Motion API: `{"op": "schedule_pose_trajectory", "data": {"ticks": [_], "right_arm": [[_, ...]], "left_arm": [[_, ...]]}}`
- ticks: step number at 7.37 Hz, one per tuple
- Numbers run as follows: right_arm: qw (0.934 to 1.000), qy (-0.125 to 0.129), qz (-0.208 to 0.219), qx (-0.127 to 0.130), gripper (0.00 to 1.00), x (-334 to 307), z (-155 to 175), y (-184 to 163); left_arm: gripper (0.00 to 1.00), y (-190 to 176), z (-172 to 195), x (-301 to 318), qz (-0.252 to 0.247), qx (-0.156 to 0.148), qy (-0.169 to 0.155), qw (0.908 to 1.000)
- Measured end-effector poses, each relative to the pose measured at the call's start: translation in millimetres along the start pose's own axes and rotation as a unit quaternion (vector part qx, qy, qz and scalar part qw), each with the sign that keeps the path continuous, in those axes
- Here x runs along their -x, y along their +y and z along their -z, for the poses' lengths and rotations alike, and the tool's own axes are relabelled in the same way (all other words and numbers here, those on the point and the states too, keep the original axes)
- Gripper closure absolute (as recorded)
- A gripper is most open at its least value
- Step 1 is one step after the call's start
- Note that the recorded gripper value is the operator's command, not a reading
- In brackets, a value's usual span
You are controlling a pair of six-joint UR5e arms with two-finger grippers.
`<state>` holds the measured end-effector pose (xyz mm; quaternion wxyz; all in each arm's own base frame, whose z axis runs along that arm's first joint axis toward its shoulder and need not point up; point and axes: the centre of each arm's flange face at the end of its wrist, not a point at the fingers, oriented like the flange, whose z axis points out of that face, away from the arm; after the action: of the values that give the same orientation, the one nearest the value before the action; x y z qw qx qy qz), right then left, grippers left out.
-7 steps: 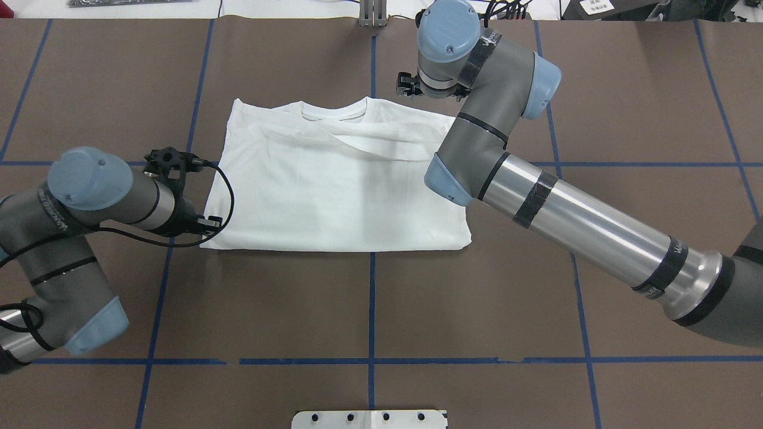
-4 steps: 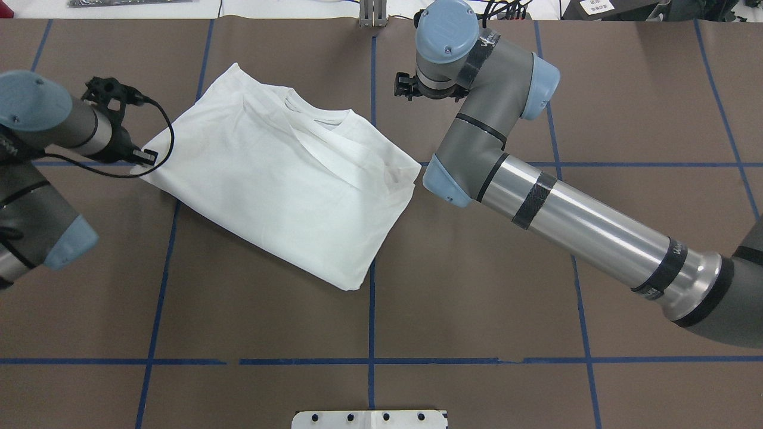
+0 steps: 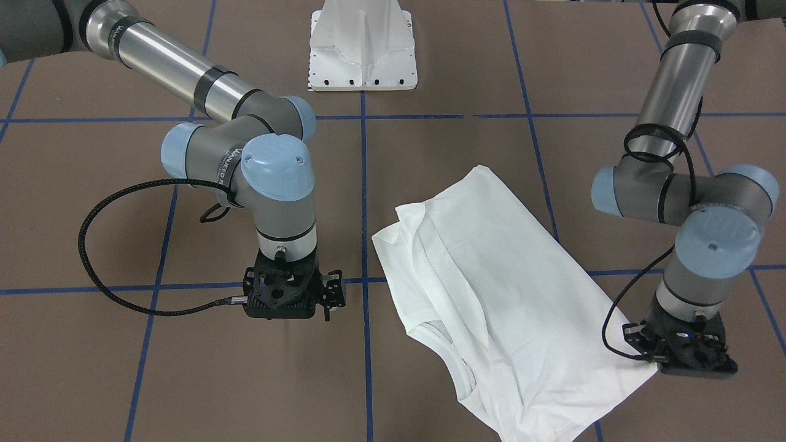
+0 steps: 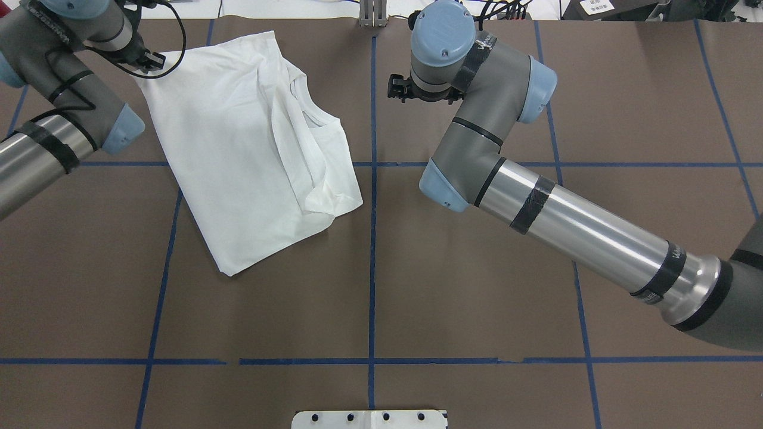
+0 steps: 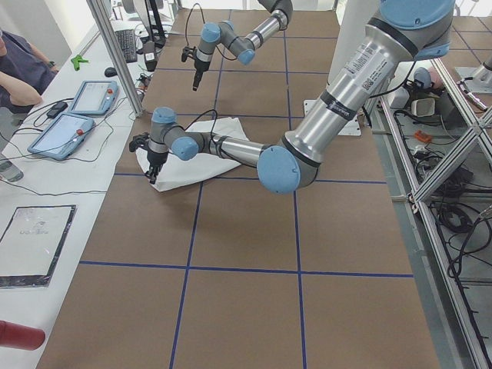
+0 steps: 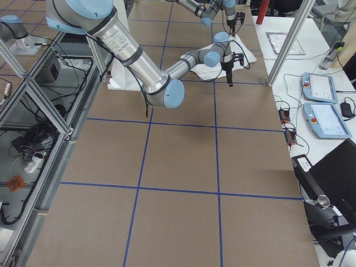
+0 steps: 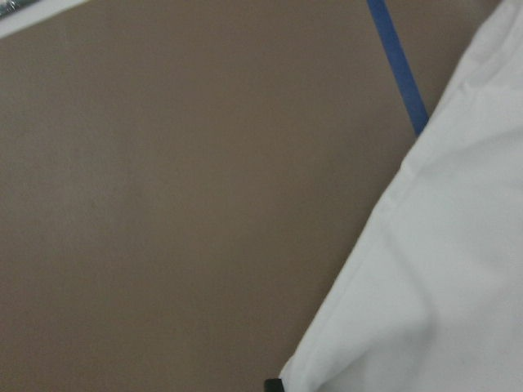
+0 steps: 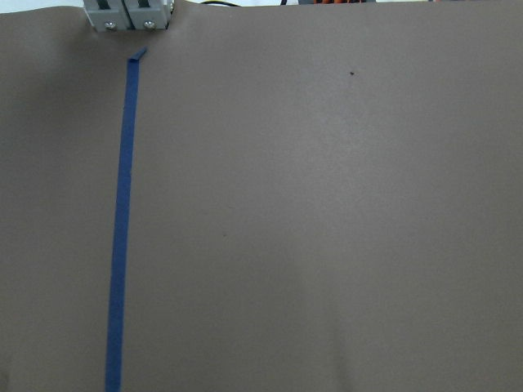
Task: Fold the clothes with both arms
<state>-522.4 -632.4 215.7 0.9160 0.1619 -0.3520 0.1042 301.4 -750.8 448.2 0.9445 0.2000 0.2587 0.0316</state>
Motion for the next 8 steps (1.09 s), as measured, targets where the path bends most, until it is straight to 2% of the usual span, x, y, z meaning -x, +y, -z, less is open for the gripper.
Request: {"op": "schedule_pose_trajectory", "data": {"ticks": [1, 3, 5, 6, 8], "right_arm": [[0.9999, -0.005, -0.012, 0.003, 0.0, 9.0, 1.5, 8.2], [0.9976, -0.02, -0.063, 0.018, 0.01, 43.2, 3.8, 43.2], [0.988, -0.027, -0.146, 0.044, 0.05, 79.4, 1.0, 95.7], [0.9812, -0.027, -0.184, 0.054, 0.14, 93.9, -0.5, 120.3], [0.9733, -0.025, -0.224, 0.042, 0.28, 115.7, -1.9, 156.4]], "left_arm": [[0.0, -9.2, 15.0, 2.7, 0.001, -0.007, 0.014, 0.9999], [0.0, 15.1, 39.8, 11.4, 0.002, -0.002, 0.068, 0.9977], [0.0, 36.8, 55.4, 17.6, 0.008, -0.006, 0.089, 0.996], [0.0, 41.9, 59.7, 18.2, 0.02, -0.008, 0.093, 0.9954], [0.0, 48.9, 65.2, 16.3, 0.033, -0.01, 0.099, 0.9945]]}}
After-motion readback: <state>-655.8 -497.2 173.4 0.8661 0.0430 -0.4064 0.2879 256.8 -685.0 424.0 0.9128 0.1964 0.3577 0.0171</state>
